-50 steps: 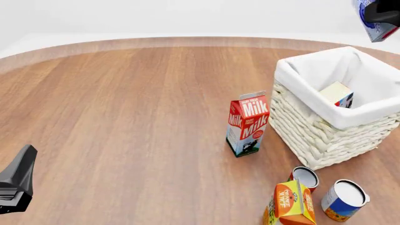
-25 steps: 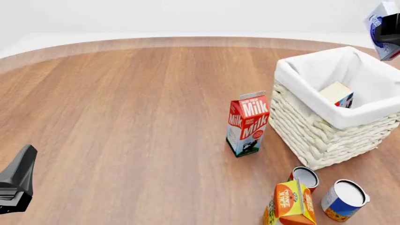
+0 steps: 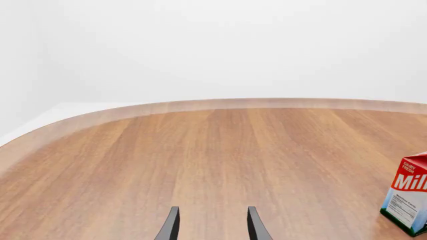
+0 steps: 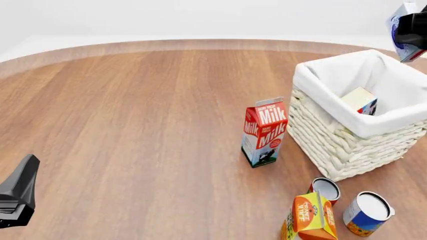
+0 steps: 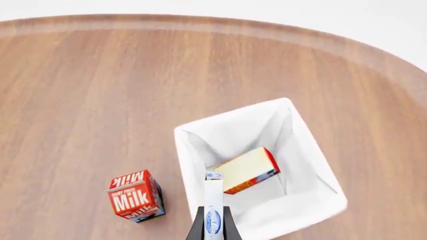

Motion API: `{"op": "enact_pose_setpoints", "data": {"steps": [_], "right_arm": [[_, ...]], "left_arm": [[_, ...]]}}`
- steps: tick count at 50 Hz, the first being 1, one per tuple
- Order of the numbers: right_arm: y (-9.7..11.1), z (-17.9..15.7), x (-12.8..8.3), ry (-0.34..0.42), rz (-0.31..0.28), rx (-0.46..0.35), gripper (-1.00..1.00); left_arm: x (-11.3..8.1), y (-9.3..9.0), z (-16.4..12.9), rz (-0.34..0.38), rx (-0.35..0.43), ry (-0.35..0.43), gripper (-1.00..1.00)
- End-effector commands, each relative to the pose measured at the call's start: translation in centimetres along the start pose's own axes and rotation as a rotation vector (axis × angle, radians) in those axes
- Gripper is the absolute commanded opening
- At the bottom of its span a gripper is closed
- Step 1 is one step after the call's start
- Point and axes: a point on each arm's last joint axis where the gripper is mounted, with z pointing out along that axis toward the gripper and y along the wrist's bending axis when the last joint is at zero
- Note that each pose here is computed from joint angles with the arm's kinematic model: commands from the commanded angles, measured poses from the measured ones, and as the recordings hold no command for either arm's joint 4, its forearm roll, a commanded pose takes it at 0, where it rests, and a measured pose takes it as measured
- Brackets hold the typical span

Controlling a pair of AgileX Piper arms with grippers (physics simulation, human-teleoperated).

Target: Pick up the cream cheese box and the butter, and put them in the basket.

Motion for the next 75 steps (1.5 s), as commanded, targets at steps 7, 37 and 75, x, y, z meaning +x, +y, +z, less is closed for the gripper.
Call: {"op": "enact_pose_setpoints", "data": {"steps": [7,37,75], "right_arm": [[0.0,2.8,0.7,0.016,0.008,0.000,-1.00],[-0.3,4.7,1.1,0.021,0.029,0.013,-1.00],[-0.9,7.8,1.4,0.055,0.035,0.028,-1.00]], "left_arm": [[0.0,0.0,0.0,0.000,0.000,0.000,1.00],[0.0,0.0,0.0,0.000,0.000,0.000,1.00],[0.0,0.0,0.0,0.000,0.000,0.000,1.00]]}}
